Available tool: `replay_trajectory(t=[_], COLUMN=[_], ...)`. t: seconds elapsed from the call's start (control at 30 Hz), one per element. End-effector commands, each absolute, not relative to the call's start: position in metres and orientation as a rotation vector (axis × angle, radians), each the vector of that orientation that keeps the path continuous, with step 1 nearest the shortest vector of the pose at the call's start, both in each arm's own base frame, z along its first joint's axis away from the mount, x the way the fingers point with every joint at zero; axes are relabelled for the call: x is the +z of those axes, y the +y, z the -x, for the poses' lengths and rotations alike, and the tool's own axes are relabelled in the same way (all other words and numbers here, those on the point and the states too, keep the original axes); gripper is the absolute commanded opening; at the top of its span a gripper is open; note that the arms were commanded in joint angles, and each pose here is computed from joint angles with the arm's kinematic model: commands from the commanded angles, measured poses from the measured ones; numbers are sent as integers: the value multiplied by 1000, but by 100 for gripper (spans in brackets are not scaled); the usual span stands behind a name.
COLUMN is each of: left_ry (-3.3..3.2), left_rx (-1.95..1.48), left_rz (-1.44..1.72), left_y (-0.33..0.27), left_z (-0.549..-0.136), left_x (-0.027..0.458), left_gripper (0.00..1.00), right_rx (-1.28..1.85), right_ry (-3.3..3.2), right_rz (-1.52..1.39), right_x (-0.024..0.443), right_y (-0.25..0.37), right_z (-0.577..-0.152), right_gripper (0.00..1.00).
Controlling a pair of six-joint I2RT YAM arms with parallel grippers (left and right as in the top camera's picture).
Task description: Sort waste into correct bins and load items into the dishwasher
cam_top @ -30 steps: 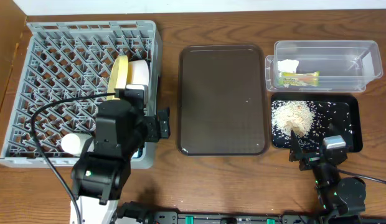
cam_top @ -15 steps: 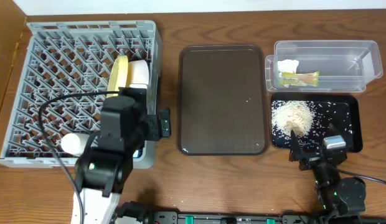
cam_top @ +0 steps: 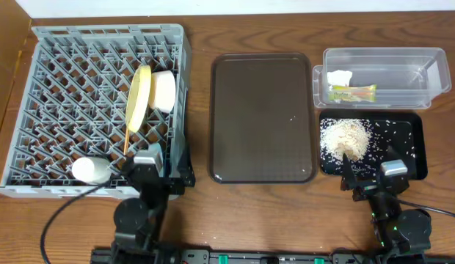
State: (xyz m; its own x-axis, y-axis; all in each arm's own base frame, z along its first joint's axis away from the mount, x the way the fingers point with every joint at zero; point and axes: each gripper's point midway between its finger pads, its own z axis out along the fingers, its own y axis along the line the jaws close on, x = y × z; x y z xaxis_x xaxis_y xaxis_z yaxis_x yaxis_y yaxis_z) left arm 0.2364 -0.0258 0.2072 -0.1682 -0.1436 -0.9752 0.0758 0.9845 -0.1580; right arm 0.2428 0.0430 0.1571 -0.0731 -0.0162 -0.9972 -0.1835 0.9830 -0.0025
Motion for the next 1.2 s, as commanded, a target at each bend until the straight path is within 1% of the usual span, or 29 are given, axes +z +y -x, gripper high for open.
replay_trajectory(t=[0.0,0.27,0.33,0.37,1.17], left_ry=[1677,1695,1726,1719,1721], left_rx=[-181,-188,-185,-186,-185], left_rz=[97,124,125,124,123], left_y=[-17,-16,-16,-16,-16], left_z=[-232,-240,-242,-244,-243], left_x=[194,158,139,138,137], left_gripper=[97,97,97,97,98], right_rx=[143,143,143,143,143], right_ry=[1644,1645,1645,1645,1644], right_rz=[146,146,146,146,146], right_x=[156,156,156,156,156], right_y=[42,42,42,42,42], right_z=[-243,-243,-243,-243,-243], right_gripper=[99,99,99,99,99])
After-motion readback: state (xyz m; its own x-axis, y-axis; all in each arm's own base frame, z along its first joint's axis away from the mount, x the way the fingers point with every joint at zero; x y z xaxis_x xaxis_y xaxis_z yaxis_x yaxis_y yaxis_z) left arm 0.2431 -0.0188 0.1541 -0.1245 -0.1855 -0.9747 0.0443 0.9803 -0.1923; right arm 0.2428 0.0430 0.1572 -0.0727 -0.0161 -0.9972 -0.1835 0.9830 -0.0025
